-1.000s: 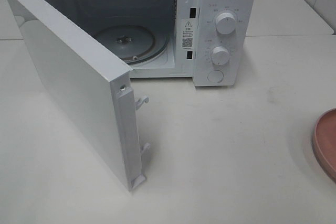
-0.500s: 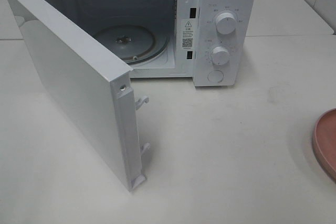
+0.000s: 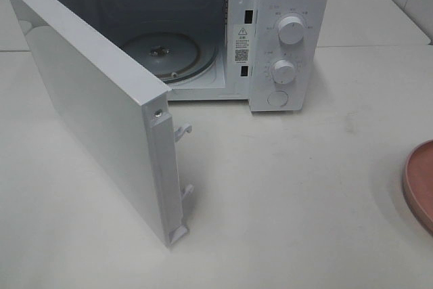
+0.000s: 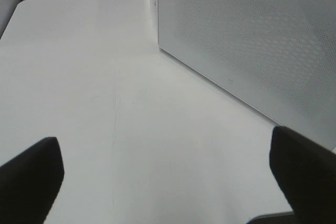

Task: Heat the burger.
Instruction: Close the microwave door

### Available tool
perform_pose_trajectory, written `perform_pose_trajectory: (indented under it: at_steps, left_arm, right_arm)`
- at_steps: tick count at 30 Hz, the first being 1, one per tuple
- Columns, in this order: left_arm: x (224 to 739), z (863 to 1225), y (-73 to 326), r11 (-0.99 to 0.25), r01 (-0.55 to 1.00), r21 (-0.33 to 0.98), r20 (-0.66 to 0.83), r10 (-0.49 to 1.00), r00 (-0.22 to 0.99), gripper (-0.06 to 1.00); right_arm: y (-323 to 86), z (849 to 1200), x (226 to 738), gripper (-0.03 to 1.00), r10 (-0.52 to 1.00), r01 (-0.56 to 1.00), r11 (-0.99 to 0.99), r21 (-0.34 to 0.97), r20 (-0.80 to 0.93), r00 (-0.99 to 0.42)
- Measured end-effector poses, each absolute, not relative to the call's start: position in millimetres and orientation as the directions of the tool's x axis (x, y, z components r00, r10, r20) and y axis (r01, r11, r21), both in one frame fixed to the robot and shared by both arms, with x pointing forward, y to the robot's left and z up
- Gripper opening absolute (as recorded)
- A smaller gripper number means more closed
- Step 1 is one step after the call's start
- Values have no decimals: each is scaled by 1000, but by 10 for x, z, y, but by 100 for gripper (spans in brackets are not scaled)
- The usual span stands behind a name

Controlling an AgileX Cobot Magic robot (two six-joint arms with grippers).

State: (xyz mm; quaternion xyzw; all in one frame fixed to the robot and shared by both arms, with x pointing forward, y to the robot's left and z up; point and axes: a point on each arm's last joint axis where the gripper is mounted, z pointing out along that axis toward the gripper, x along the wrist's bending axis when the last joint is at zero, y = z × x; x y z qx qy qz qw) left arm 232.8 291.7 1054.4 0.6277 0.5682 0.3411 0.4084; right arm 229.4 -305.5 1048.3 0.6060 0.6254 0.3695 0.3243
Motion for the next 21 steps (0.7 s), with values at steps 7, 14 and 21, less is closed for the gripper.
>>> perform_pose_trajectory:
  at_steps: [7, 14, 21]
  left_arm:
    - [2328, 10544, 2917, -21, 435, 900, -36, 992, 122, 99]
    - [2328, 10544, 2917, -21, 435, 900, -36, 992, 122, 99]
    - [2328, 10544, 2917, -21, 435, 900, -36, 992, 122, 99]
  right_arm:
    - [-3055, 10483, 2294, 75, 998, 518, -8, 855, 42, -55]
    - [-3055, 10483, 2294, 75, 998, 518, -8, 855, 42, -55]
    - [-3055, 10483, 2294, 75, 998, 518, -8, 855, 42, -55]
